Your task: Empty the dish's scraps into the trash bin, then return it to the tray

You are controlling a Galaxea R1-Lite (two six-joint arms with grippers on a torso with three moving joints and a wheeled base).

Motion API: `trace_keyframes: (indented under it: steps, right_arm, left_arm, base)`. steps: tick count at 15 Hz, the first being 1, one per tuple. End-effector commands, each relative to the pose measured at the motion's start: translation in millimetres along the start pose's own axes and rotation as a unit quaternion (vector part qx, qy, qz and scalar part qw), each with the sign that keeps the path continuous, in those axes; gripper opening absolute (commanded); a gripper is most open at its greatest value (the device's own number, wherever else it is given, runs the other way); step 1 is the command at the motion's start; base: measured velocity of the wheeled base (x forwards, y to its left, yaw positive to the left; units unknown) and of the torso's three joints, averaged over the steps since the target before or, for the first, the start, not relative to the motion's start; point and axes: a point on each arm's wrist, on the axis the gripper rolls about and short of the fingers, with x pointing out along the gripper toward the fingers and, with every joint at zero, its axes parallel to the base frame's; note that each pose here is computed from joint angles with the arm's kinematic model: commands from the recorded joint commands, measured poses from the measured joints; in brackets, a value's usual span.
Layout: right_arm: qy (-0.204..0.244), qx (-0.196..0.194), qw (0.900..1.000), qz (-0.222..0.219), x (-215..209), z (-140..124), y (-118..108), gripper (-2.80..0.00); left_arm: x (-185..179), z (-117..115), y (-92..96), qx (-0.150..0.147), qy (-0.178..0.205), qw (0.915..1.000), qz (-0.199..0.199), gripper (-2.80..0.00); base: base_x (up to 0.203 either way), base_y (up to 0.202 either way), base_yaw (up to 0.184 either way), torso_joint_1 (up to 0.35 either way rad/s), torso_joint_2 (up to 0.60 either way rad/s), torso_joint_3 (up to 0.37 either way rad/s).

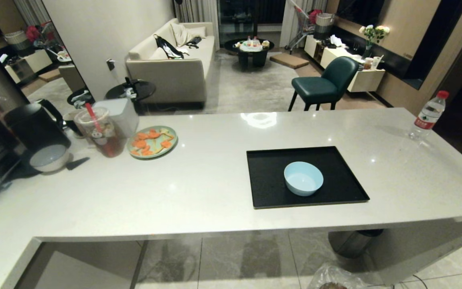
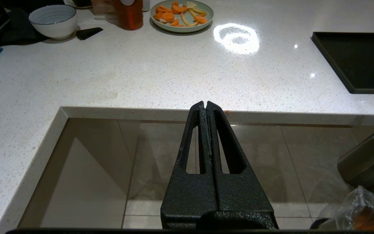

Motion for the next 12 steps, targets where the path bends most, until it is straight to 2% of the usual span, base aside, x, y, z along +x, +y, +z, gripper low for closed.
trace_keyframes:
  steps: [1, 4, 7, 9, 12]
  right_arm:
    - [0.005, 0.002, 1.000, -0.009, 1, 0, 0, -2.80]
    - [-0.012, 0.000, 1.000, 0.015, -2, 0, 0, -2.80]
    - [-0.098, 0.002, 0.995, 0.037, -15, -5, -2, -2.80]
    - [-0.138, 0.006, 0.990, 0.042, -21, -8, -3, -2.80]
    - [-0.140, 0.007, 0.989, 0.043, -22, -8, -3, -2.80]
  left_arm:
    - [0, 0, 0.0, 0.000, -0.001, 1.0000, 0.000, -2.80]
    - [0, 0, 0.0, 0.000, 0.000, 1.0000, 0.000, -2.80]
    - [0, 0, 0.0, 0.000, 0.000, 1.0000, 0.000, -2.80]
    - [0, 0, 0.0, 0.000, 0.000, 1.0000, 0.000, -2.80]
    - [0, 0, 0.0, 0.000, 0.000, 1.0000, 0.000, -2.80]
  base:
    - [0.000, 0.000, 0.000, 0.000, 0.00, 0.000]
    - [0.000, 0.000, 0.000, 0.000, 0.00, 0.000]
    - [0.000, 0.000, 0.000, 0.000, 0.00, 0.000]
    - [0.000, 0.000, 0.000, 0.000, 0.00, 0.000]
    - [0.000, 0.000, 0.000, 0.000, 0.00, 0.000]
